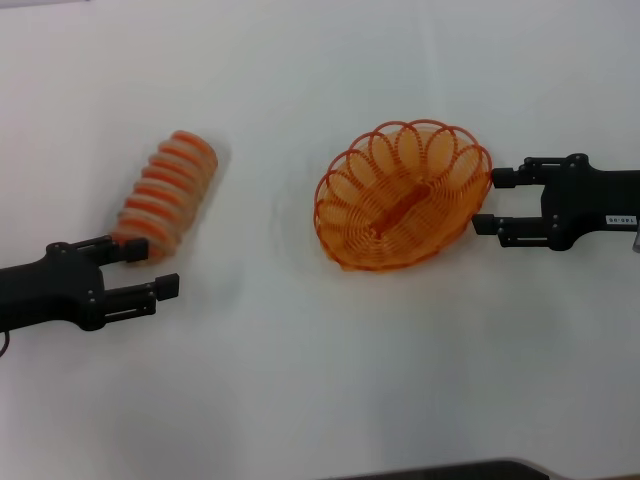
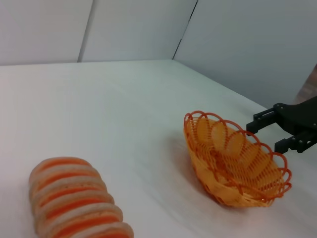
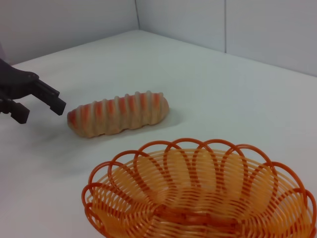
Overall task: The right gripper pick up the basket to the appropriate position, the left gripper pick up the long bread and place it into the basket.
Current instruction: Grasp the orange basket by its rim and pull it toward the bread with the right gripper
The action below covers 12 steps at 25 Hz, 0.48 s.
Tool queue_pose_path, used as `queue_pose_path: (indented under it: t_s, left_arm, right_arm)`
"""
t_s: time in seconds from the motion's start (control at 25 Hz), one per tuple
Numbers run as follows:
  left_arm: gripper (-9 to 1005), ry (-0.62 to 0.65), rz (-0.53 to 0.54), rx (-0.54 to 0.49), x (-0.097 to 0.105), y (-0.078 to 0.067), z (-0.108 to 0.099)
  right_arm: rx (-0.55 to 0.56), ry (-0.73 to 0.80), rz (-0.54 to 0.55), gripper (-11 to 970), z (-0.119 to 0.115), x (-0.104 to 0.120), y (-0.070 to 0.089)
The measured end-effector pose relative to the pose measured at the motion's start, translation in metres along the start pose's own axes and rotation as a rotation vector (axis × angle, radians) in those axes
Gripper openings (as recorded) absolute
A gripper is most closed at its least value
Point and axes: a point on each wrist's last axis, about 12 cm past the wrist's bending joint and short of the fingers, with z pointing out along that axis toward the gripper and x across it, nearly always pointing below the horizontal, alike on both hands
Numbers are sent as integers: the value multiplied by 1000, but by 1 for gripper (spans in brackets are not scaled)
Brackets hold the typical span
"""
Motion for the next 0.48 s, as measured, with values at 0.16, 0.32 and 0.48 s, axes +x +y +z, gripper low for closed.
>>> queue_pose_path:
  t_s: [0.16, 0.32, 0.48]
  left_arm:
    - [752, 2, 2, 2, -1, 0, 1]
    - [752, 3, 1, 2, -1, 0, 1]
    - [752, 2, 1, 3, 0, 0, 1]
  right_arm:
    - [-1, 0, -2, 736, 0, -1, 0]
    - [-2, 0, -3, 737, 0, -1, 0]
    - [-2, 0, -3, 737, 0, -1, 0]
